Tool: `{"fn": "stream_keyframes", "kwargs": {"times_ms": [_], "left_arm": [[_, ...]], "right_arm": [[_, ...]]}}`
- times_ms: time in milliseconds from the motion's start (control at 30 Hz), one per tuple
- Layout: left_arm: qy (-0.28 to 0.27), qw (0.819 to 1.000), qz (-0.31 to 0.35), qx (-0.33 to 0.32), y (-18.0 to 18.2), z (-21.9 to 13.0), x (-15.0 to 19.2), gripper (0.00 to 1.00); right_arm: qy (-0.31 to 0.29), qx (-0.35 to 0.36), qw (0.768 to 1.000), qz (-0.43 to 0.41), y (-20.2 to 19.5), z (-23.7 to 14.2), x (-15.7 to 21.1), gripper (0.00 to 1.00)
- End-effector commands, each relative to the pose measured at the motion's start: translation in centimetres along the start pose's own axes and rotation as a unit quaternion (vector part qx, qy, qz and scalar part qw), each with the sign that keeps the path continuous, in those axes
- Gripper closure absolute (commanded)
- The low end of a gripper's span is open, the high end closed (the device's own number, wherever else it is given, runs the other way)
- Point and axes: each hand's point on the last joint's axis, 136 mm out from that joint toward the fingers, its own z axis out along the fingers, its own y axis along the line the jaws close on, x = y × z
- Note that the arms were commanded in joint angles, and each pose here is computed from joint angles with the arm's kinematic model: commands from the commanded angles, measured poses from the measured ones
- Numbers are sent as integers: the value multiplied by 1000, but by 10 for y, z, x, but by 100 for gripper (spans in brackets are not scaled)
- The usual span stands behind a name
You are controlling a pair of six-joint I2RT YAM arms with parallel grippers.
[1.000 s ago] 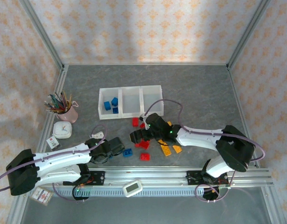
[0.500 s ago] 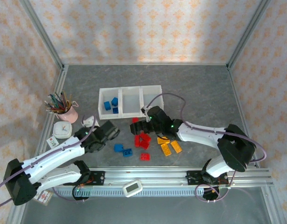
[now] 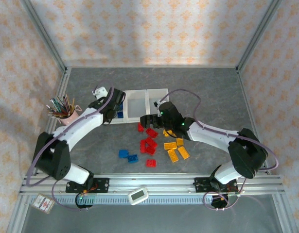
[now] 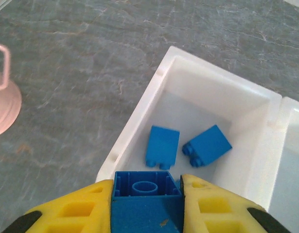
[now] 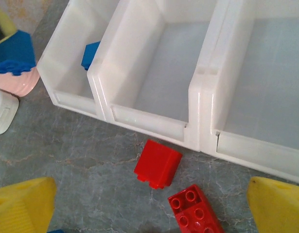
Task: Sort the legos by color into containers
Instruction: Place the lego in the container.
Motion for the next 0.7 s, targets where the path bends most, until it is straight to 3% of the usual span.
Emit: {"fn": "stream_keyframes", "kwargs": {"times_ms": [0, 167, 300, 433, 667], "left_arm": [[-35, 999, 14, 17, -21, 18, -32, 65], [-14, 999, 25, 16, -37, 49, -36, 52], [-12, 999, 24, 42, -51, 52, -38, 45], [8, 998, 34, 44, -44, 42, -31, 45], [42, 994, 50, 83, -22, -1, 10, 43]], "right_arm": [[-37, 7, 999, -6, 3, -4, -23, 0], [-32, 17, 999, -17, 1, 0, -26, 0], [-31, 21, 999, -24, 1, -1, -28, 0], [-20, 19, 999, -33, 0, -1, -23, 0], [45, 3, 998, -45, 0, 0, 14, 0]]}}
